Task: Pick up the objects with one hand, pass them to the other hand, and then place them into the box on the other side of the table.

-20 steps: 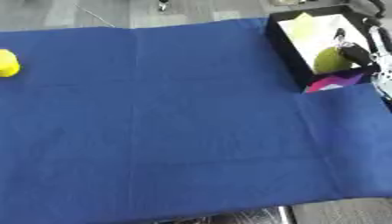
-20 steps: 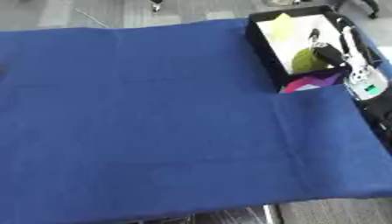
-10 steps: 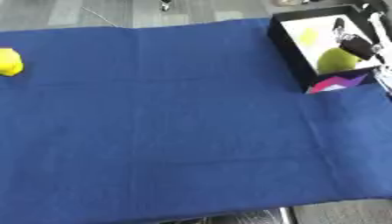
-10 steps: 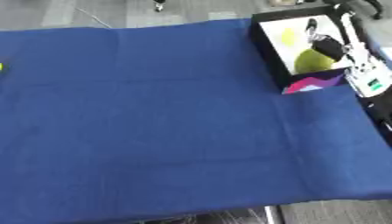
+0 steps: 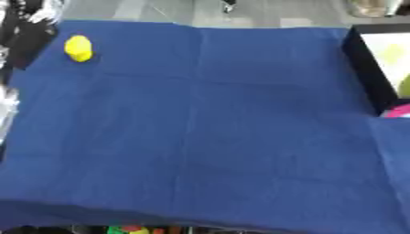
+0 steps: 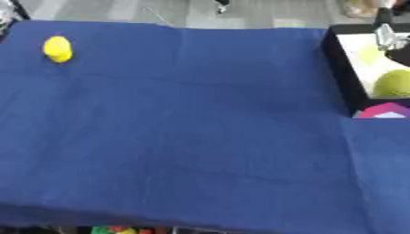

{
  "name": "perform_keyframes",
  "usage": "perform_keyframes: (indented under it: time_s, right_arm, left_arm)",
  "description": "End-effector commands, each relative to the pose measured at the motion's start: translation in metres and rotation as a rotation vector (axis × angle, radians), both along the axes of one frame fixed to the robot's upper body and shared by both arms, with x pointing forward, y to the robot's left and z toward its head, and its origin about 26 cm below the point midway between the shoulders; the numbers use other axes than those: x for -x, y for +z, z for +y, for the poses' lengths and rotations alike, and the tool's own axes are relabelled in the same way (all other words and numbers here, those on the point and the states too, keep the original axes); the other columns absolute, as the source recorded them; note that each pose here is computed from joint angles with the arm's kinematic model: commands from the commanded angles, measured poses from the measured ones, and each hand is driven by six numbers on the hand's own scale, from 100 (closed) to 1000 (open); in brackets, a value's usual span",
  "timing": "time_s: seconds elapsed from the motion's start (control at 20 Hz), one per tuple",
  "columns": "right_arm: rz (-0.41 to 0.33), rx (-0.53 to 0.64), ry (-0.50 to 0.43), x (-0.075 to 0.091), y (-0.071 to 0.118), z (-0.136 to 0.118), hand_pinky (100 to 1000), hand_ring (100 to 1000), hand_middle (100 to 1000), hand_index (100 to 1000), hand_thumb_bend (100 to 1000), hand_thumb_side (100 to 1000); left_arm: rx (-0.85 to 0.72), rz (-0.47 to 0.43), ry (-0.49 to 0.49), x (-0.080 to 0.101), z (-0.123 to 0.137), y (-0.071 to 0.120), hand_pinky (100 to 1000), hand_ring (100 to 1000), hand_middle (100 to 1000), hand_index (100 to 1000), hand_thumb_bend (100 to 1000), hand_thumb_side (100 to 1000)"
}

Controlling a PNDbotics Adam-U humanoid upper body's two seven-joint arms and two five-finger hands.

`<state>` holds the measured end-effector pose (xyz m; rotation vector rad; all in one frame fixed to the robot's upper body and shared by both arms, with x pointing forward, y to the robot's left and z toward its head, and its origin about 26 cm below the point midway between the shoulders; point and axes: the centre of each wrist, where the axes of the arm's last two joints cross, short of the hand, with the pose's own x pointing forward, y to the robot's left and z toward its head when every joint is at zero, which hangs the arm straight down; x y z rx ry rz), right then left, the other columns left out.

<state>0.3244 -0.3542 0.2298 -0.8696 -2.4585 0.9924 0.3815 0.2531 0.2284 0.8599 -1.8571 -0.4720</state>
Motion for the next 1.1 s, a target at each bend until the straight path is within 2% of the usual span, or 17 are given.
perform_keyframes:
  time_s: [0.05, 0.15, 0.35, 0.55, 0.65, 0.7, 0.75, 0.85, 0.95, 1.0, 1.1]
  right_arm:
    - [-0.076, 0.059, 0.108, 0.022, 0.02, 0.033, 936, 966, 902, 973, 100, 399]
    - [-0.068, 0.053, 0.18, 0.029, 0.016, 0.049, 939, 971, 895, 967, 100, 444]
    - [-0.061, 0.054, 0.316, 0.029, 0.008, 0.065, 937, 968, 881, 964, 100, 441]
    - [-0.055, 0.048, 0.427, 0.028, 0.001, 0.077, 937, 965, 865, 955, 100, 452]
    - [-0.053, 0.046, 0.474, 0.027, -0.002, 0.082, 937, 965, 862, 954, 100, 453]
    - [-0.053, 0.047, 0.491, 0.027, -0.003, 0.085, 938, 965, 858, 952, 100, 452]
    - [-0.052, 0.049, 0.505, 0.026, -0.004, 0.087, 938, 965, 857, 951, 100, 451]
    - [-0.044, 0.054, 0.519, 0.027, -0.007, 0.089, 939, 968, 852, 947, 100, 453]
    - [-0.034, 0.056, 0.522, 0.027, -0.009, 0.091, 939, 969, 851, 946, 100, 453]
    - [-0.029, 0.057, 0.522, 0.027, -0.011, 0.091, 940, 971, 848, 943, 100, 455]
    - [-0.021, 0.058, 0.52, 0.027, -0.013, 0.092, 941, 973, 846, 941, 100, 456]
  left_arm:
    - [-0.121, 0.029, 0.198, -0.024, 0.014, 0.002, 857, 705, 773, 922, 100, 652]
    - [-0.175, 0.066, 0.311, -0.043, 0.019, -0.004, 841, 706, 776, 920, 100, 656]
    - [-0.241, 0.169, 0.499, -0.074, 0.039, -0.027, 827, 708, 777, 920, 100, 699]
    - [-0.28, 0.246, 0.633, -0.092, 0.062, -0.046, 819, 711, 778, 920, 100, 710]
    - [-0.292, 0.256, 0.687, -0.095, 0.073, -0.05, 815, 712, 778, 920, 100, 679]
    - [-0.303, 0.251, 0.716, -0.096, 0.08, -0.049, 810, 708, 774, 918, 100, 586]
    - [-0.311, 0.242, 0.747, -0.096, 0.086, -0.048, 809, 706, 772, 917, 100, 552]
    - [-0.322, 0.226, 0.796, -0.095, 0.098, -0.044, 806, 709, 772, 916, 100, 406]
    - [-0.343, 0.212, 0.829, -0.094, 0.107, -0.04, 805, 710, 772, 917, 100, 369]
    - [-0.358, 0.206, 0.846, -0.093, 0.111, -0.037, 798, 720, 777, 918, 100, 270]
    - [-0.406, 0.199, 0.886, -0.091, 0.119, -0.033, 791, 730, 783, 919, 100, 212]
